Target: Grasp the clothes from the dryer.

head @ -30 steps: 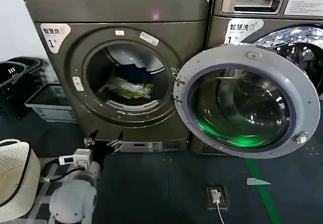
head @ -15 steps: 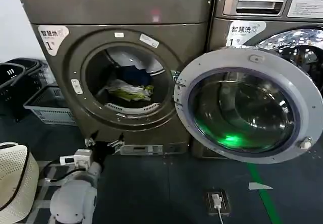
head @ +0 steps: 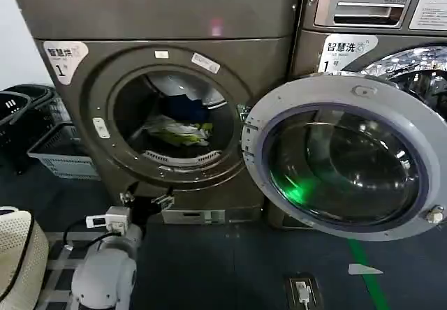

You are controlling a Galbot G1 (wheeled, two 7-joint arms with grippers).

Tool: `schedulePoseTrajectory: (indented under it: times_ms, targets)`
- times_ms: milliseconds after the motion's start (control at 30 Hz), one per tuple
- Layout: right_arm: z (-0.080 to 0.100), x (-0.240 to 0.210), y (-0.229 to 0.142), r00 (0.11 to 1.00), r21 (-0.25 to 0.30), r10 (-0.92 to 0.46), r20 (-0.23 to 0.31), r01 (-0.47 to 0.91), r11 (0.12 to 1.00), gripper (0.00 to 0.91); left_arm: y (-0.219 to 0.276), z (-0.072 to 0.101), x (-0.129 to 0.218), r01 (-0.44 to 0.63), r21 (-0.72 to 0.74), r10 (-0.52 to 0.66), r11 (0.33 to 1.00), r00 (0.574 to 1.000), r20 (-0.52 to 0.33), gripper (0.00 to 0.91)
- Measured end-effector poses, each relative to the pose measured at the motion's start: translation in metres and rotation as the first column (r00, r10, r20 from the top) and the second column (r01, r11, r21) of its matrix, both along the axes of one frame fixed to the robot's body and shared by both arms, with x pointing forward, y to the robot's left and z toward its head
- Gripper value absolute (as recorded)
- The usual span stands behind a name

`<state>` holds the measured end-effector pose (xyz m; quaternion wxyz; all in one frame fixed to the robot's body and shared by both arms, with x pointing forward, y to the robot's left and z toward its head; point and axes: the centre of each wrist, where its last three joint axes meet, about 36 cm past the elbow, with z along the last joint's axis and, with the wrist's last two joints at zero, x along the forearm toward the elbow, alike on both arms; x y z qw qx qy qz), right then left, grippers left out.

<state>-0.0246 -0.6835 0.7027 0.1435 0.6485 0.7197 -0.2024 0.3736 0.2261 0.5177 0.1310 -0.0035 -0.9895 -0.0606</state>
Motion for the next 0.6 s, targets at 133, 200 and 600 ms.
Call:
schedulePoseTrajectory:
  times_ms: [133, 200, 600]
  targets:
    - [-0.0003, 0.0018, 0.0010, 1.000, -0.001, 0.005, -0.002, -0.005, 1.000, 0.907, 0.0002, -0.0002, 0.0007, 0.000, 0.000, 0.000, 1.000, 1.000, 0.000, 0.907]
    - [-0.0004, 0.0020, 0.0010, 1.000, 0.000, 0.005, -0.002, -0.005, 1.000, 0.907, -0.0002, -0.0007, 0.0003, 0.001, -0.001, -0.001, 1.000, 1.000, -0.002, 0.907]
    - [-0.0038, -0.0004, 0.0006, 1.000, 0.006, 0.002, 0.000, -0.002, 1.000, 0.907, -0.0054, -0.0019, -0.0016, 0.014, -0.007, -0.014, 1.000, 1.000, -0.007, 0.907]
